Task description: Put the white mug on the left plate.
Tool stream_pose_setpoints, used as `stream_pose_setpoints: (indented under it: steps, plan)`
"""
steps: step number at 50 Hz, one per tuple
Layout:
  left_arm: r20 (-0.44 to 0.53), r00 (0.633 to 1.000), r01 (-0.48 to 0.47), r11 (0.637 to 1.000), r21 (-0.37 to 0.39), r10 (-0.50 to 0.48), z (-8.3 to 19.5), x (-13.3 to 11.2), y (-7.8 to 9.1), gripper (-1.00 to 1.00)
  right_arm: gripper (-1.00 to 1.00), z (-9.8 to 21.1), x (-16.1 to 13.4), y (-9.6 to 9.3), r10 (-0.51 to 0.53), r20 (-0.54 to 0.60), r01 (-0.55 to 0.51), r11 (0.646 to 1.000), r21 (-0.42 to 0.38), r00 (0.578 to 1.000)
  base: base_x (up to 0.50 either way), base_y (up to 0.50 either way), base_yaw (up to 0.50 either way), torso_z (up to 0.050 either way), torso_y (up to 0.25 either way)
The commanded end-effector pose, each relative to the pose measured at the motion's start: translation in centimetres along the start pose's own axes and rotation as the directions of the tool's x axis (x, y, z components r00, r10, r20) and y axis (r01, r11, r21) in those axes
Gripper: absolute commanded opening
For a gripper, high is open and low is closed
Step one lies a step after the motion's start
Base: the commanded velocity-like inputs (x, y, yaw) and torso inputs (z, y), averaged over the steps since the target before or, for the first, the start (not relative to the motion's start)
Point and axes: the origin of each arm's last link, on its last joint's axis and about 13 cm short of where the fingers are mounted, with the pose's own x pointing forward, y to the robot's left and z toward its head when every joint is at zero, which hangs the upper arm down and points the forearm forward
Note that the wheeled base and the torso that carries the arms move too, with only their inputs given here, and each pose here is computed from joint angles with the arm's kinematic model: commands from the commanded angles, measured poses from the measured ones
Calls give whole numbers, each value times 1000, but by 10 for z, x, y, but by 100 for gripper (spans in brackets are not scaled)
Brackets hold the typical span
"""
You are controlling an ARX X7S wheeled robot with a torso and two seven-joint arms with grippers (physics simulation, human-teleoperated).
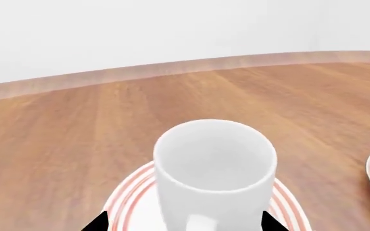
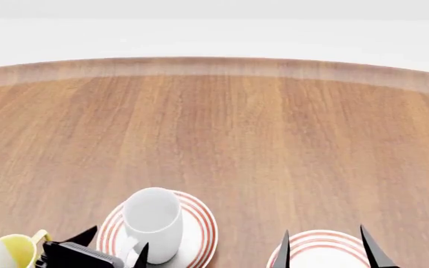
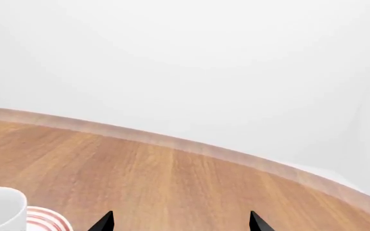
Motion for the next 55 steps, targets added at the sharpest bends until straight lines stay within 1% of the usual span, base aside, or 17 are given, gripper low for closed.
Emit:
stream_pose_setpoints:
  steps: [1, 5, 8, 14, 15, 18, 19, 20, 23, 30, 34, 36, 37, 42, 46, 49, 55]
  plan:
    - [68, 997, 37, 999, 12, -38, 21, -17, -9, 100, 100, -1, 1, 1, -1, -3, 1, 1000, -1, 1000, 0, 0, 0, 0, 0]
    - [109, 993, 47, 999, 23, -49, 32, -25, -13, 100, 100, -1, 1, 1, -3, -2, 3, 1000, 2, 1000, 0, 0, 0, 0, 0]
    - [120, 991, 54, 998, 24, -57, 39, -29, -14, 100, 100, 1, 1, 1, -1, 3, 1, 1000, 4, 1000, 0, 0, 0, 0, 0]
    - [195, 979, 50, 998, 26, -54, 61, -45, -17, 100, 100, 8, 0, 1, -7, 35, 7, 1000, 13, 999, 0, 0, 0, 0, 0]
    - [213, 976, 36, 999, 28, -41, 66, -49, -18, 100, 100, 11, -1, 1, -8, 46, 7, 1000, 16, 999, 0, 0, 0, 0, 0]
    - [234, 972, 31, 999, 22, -35, 73, -56, -18, 100, 100, 15, -3, 1, -6, 60, 6, 1000, 16, 998, 0, 0, 0, 0, 0]
    - [256, 966, 19, 999, 32, -26, 76, -60, -19, 100, 100, 16, -4, 2, -5, 65, 4, 1000, 12, 998, 0, 0, 0, 0, 0]
    - [272, 962, 34, 999, 22, -39, 82, -67, -20, 100, 100, 18, -5, 2, -5, 75, 4, 1000, 9, 997, 0, 0, 0, 0, 0]
    - [310, 950, 32, 999, 30, -40, 93, -79, -21, 100, 100, 23, -8, 2, -5, 94, 4, 1000, 10, 996, 0, 0, 0, 0, 0]
    - [379, 925, 18, 999, 44, -33, 111, -104, -26, 100, 100, 37, -18, 2, -1, 147, 0, 1000, 8, 989, 0, 0, 0, 0, 0]
    - [401, 915, 14, 999, 52, -33, 118, -113, -27, 100, 100, 43, -23, 2, 2, 168, -2, 1000, 2, 986, 0, 0, 0, 0, 0]
    - [420, 907, -3, 997, 79, -30, 119, -118, -29, 100, 100, 47, -25, 2, 4, 179, -4, 1000, 2, 984, 0, 0, 0, 0, 0]
    - [422, 906, 9, 998, 67, -36, 121, -120, -30, 100, 100, 48, -26, 2, 5, 182, -5, 1000, 0, 983, 0, 0, 0, 0, 0]
    - [447, 894, 11, 998, 69, -40, 126, -128, -31, 100, 100, 53, -32, 2, 9, 205, -9, 1000, -1, 979, 0, 0, 0, 0, 0]
    - [462, 886, 5, 996, 87, -45, 130, -137, -35, 100, 100, 55, -36, 3, 14, 216, -14, 1000, -4, 976, 0, 0, 0, 0, 0]
    - [479, 876, 17, 997, 80, -53, 134, -144, -37, 100, 100, 56, -38, 3, 16, 222, -15, 1000, -7, 975, 0, 0, 0, 0, 0]
    - [484, 873, 21, 996, 86, -60, 134, -146, -38, 100, 100, 56, -40, 3, 15, 231, -14, 1000, -4, 973, 0, 0, 0, 0, 0]
